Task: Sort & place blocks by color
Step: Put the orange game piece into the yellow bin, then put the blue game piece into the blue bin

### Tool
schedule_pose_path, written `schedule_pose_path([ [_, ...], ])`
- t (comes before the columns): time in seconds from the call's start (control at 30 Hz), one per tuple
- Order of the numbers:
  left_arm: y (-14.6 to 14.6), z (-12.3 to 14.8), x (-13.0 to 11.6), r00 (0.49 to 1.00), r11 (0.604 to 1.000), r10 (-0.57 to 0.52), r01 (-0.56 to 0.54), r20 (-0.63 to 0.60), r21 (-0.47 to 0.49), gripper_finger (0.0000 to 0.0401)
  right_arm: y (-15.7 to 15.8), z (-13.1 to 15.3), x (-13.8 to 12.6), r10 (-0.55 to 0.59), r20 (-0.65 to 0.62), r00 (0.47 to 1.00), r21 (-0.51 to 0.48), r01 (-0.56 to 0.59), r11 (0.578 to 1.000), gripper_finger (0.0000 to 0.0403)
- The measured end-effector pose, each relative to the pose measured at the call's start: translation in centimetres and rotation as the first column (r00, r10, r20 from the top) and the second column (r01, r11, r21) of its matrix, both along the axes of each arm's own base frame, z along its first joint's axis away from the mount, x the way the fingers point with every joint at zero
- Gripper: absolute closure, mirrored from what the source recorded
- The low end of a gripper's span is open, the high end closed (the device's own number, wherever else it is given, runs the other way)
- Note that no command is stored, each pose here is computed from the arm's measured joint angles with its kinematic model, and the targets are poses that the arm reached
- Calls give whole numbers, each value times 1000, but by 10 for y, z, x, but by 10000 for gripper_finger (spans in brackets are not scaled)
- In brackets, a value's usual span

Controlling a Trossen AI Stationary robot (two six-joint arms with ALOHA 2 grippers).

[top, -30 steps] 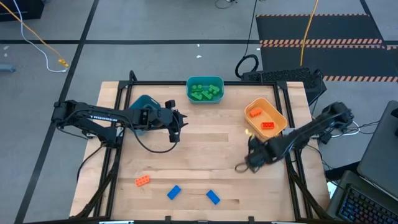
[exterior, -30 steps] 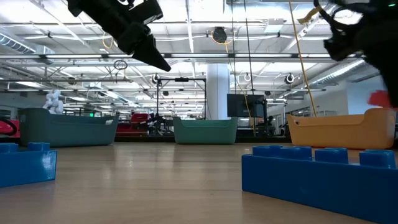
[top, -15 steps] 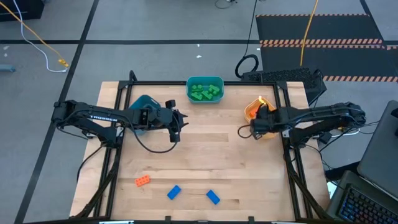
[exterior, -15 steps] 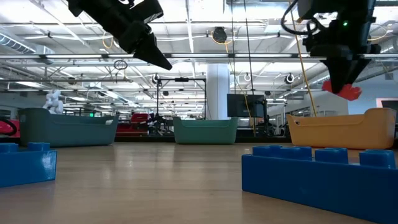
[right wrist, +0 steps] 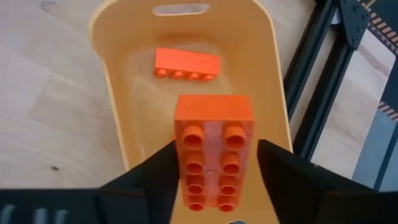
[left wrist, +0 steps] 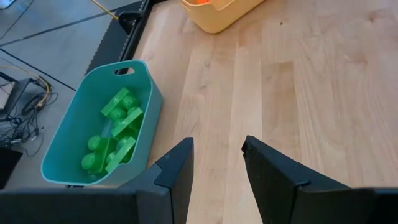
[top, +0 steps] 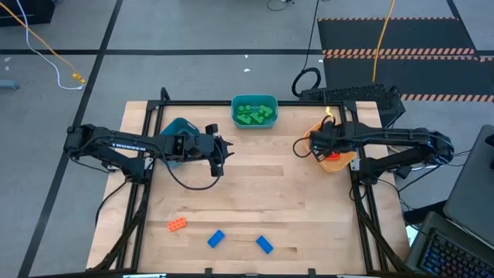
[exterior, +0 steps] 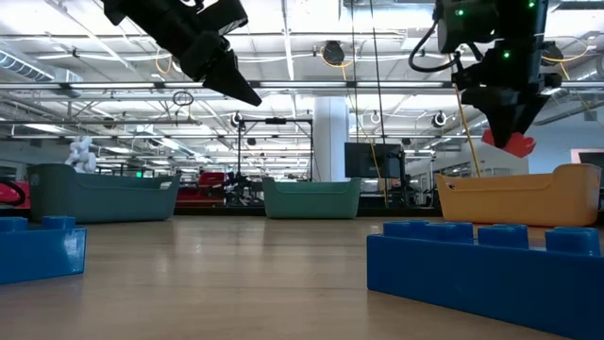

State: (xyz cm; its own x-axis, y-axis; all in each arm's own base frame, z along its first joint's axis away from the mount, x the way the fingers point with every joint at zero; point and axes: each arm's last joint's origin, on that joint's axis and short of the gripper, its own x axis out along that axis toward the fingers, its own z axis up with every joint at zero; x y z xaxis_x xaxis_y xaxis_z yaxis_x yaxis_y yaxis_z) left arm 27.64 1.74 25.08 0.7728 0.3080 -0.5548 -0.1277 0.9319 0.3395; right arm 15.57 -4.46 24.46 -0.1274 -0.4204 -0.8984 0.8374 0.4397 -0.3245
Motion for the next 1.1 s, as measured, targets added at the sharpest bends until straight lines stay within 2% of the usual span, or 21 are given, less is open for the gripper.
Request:
schedule_pose_path([
  [0.13, 0, 0, 0, 1000, 1000, 0, 0, 0, 0, 256, -3, 0, -1, -13, -4, 1000, -20, 13, 1000, 161],
  [0.27, 0, 0, 0, 1000, 1000, 0, 0, 0, 0, 256, -3, 0, -1, -13, -6, 1000, -26, 13, 1000, 150],
  [0.73, 0, 0, 0, 1000, 1000, 3, -3, 0, -4, 256, -3, 0, 0, -15, -1, 1000, -31, 15, 999, 165],
  [1.1, 0, 0, 0, 1000, 1000, 15, -15, 7, -22, 256, 2, -6, 18, 56, 172, 983, -111, -37, 993, 172],
])
